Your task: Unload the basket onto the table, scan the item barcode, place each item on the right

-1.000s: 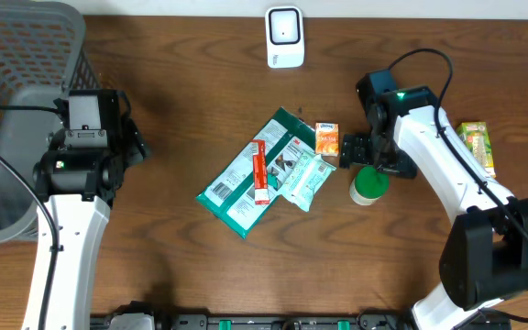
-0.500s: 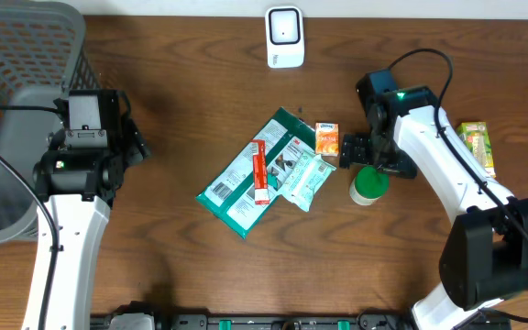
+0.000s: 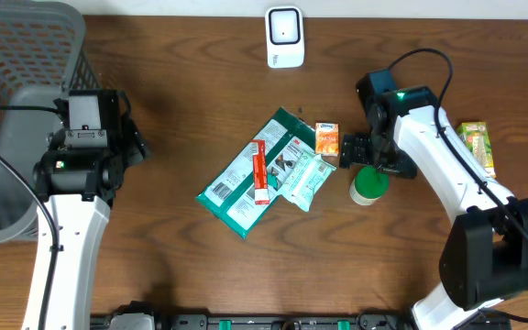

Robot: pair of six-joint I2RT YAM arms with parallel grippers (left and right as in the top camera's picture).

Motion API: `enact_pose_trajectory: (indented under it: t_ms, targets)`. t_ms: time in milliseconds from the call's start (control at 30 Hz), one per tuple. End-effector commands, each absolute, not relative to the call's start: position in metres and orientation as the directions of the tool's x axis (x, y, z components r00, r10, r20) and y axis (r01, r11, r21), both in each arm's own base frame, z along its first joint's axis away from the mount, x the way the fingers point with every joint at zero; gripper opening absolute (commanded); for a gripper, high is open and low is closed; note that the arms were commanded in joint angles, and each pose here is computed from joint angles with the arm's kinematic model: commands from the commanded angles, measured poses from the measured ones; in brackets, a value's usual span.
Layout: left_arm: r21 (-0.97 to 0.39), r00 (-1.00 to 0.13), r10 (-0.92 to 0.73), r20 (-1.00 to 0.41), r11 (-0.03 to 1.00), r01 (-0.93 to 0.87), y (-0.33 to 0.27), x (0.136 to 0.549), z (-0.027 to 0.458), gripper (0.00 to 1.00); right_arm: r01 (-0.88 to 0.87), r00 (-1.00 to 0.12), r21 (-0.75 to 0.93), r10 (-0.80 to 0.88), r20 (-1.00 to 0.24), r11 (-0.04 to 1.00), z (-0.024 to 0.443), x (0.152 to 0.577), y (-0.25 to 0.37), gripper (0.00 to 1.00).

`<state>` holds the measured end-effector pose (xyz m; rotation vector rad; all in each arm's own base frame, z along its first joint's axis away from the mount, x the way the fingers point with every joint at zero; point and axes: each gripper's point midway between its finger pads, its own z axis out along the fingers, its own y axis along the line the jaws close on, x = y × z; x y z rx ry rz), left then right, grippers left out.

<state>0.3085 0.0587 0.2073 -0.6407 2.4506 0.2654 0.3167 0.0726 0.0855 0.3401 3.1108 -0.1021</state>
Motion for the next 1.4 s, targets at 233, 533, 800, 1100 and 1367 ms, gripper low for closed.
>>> enact_pose_trajectory:
  t_ms: [233, 533, 800, 1100, 1367]
  targets:
    - [0.052, -0.706, -0.379, -0.599, 0.861, -0.506, 0.062, 0.308, 0.212, 0.87, 0.201, -0.979, -0.067, 0.198, -0.048, 0.977, 0.093, 0.319, 0.073, 0.99]
    - [0.052, -0.706, -0.379, -0.599, 0.861, -0.506, 0.062, 0.308, 0.212, 0.87, 0.201, -0.979, -0.067, 0.198, -0.048, 0.977, 0.093, 0.319, 0.074, 0.99]
    - [0.052, -0.706, -0.379, -0.599, 0.861, -0.506, 0.062, 0.308, 0.212, 0.87, 0.201, -0.979, -0.067, 0.198, -0.048, 0.977, 0.093, 0.319, 0.074, 0.99]
    - [0.052, -0.706, -0.379, -0.599, 0.861, -0.506, 0.062, 0.308, 0.212, 0.87, 0.201, -0.979, -0.067, 0.198, -0.048, 0.977, 0.093, 0.319, 0.074, 0.99]
    - [0.052, -0.706, -0.379, -0.599, 0.861, -0.506, 0.062, 0.308, 0.212, 0.87, 0.203, -0.975, -0.089, 0.193, -0.111, 0.975, 0.095, 0.332, 0.069, 0.99]
